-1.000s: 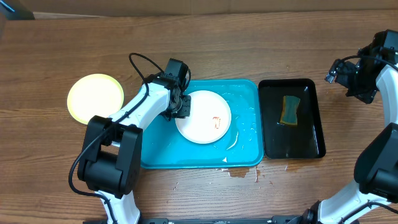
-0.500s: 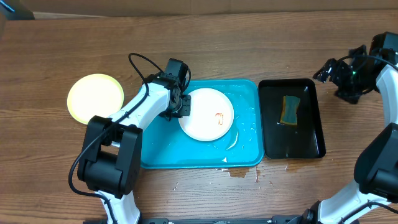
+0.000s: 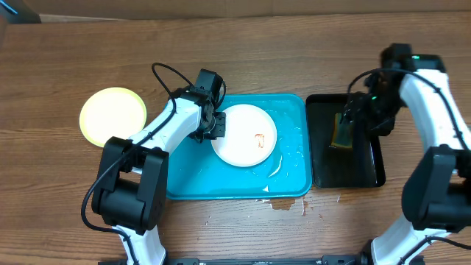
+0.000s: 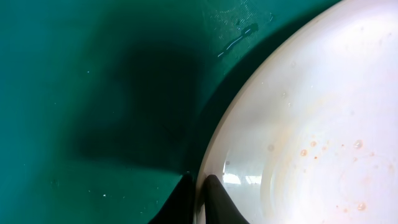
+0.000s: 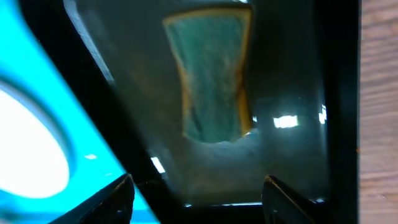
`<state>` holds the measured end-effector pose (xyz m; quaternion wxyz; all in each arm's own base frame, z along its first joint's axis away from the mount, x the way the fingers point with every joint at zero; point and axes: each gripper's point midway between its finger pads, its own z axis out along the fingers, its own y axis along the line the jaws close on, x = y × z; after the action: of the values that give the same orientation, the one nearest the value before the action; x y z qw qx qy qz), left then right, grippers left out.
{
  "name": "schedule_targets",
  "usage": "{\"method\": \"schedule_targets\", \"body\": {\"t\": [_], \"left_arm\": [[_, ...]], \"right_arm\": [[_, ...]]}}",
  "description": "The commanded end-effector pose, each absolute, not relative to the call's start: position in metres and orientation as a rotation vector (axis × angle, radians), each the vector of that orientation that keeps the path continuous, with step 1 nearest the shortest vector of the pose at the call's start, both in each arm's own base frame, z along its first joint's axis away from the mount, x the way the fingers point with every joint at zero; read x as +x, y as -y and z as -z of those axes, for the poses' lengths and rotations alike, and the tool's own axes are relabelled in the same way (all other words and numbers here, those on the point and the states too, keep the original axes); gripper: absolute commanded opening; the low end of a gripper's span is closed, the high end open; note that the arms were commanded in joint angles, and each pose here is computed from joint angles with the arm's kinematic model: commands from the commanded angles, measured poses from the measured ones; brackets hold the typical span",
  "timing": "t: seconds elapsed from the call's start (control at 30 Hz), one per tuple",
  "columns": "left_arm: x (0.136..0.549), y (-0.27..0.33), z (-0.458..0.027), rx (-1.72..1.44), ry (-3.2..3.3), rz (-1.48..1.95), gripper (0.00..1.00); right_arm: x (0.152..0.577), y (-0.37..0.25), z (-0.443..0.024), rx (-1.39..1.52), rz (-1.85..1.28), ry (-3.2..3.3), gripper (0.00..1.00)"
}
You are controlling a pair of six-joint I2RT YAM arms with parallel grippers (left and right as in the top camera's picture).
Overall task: Clean dirty plates on tray and stack at the side
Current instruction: 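Lower the right gripper into the black tray toward the sponge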
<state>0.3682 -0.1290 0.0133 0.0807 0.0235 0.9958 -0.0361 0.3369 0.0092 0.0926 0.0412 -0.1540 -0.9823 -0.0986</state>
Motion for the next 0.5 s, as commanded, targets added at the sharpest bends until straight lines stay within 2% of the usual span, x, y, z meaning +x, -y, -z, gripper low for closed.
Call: {"method": "schedule_targets", "body": {"t": [0.0, 0.1, 0.47], "left_arm": [[0.366, 0.128, -0.008, 0.063, -2.987, 0.084, 0.11], [0.366, 0.128, -0.008, 0.063, -2.986, 0.084, 0.11], [0.366, 0.127, -0.008, 0.062, -2.984, 0.071, 0.12]], "right_arm": [[0.327, 0.008, -0.076, -0.535, 0.030, 3.006, 0.65], [0.331, 0.001, -0.062, -0.509, 0.037, 3.038, 0.58], [0.325, -0.014, 0.005, -0.467, 0.098, 3.120, 0.57]]}}
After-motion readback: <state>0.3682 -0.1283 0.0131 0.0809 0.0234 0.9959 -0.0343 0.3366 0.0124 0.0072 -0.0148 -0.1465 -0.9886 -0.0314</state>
